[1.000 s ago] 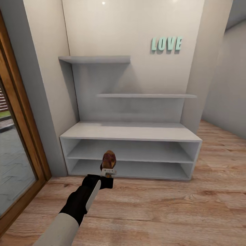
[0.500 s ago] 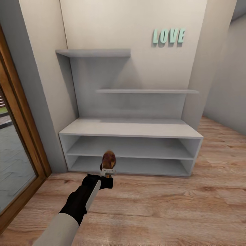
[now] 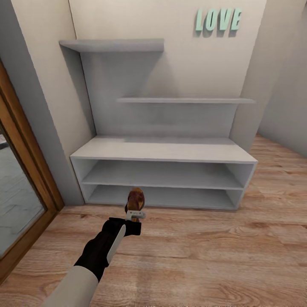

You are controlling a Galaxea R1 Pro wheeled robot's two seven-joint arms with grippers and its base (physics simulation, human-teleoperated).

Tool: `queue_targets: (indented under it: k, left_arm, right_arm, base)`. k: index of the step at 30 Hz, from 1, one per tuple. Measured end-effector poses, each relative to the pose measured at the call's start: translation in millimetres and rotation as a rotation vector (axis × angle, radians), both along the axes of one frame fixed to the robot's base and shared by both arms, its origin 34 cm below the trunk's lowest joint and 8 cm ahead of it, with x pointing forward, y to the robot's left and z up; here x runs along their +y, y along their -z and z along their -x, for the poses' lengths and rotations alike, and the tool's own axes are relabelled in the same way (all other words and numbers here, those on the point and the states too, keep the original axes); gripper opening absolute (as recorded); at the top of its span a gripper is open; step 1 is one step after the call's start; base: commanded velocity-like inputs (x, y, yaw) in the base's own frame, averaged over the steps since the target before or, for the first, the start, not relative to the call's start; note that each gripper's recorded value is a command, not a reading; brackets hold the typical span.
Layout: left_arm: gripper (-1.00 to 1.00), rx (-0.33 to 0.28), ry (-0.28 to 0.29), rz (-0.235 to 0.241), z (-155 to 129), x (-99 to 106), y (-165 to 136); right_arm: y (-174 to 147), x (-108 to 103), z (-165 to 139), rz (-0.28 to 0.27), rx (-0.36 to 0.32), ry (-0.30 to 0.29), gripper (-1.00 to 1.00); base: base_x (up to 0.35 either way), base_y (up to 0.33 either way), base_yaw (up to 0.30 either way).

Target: Pick up the two gym shoes and the two sandals from the corridor floor and place them onto the hallstand (shoe rack) in the corridor, making sure they are on the rack and not on the floor. Arrange them so the two gym shoes are next to each other and the two sandals are next to each other.

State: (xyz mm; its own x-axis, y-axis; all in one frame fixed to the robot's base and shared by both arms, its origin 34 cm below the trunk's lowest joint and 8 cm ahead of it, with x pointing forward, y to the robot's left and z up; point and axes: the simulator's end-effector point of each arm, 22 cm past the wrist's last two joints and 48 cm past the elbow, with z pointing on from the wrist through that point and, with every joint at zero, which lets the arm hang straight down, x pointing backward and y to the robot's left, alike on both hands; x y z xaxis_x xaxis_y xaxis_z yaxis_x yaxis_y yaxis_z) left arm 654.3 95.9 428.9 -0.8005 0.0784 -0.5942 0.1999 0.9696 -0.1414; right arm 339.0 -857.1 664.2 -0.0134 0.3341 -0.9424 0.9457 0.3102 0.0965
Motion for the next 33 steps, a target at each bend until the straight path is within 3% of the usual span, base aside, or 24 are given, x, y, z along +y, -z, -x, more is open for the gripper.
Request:
queue_targets:
  k: [9, 33]
  left_arm:
    - [-1.00, 0.051, 0.000, 0.000, 4.6, 0.0, 30.0]
    - [-1.00, 0.075, 0.000, -0.001, 7.2, 1.2, 46.1]
  right_arm:
    - [14.9, 0.3, -8.1, -0.001, 0.051, 0.000, -1.00]
    - [22.7, 0.3, -11.7, -0.001, 0.079, 0.000, -1.00]
  base:
    - [0.000, 0.000, 0.000]
    - [0.000, 0.000, 0.000]
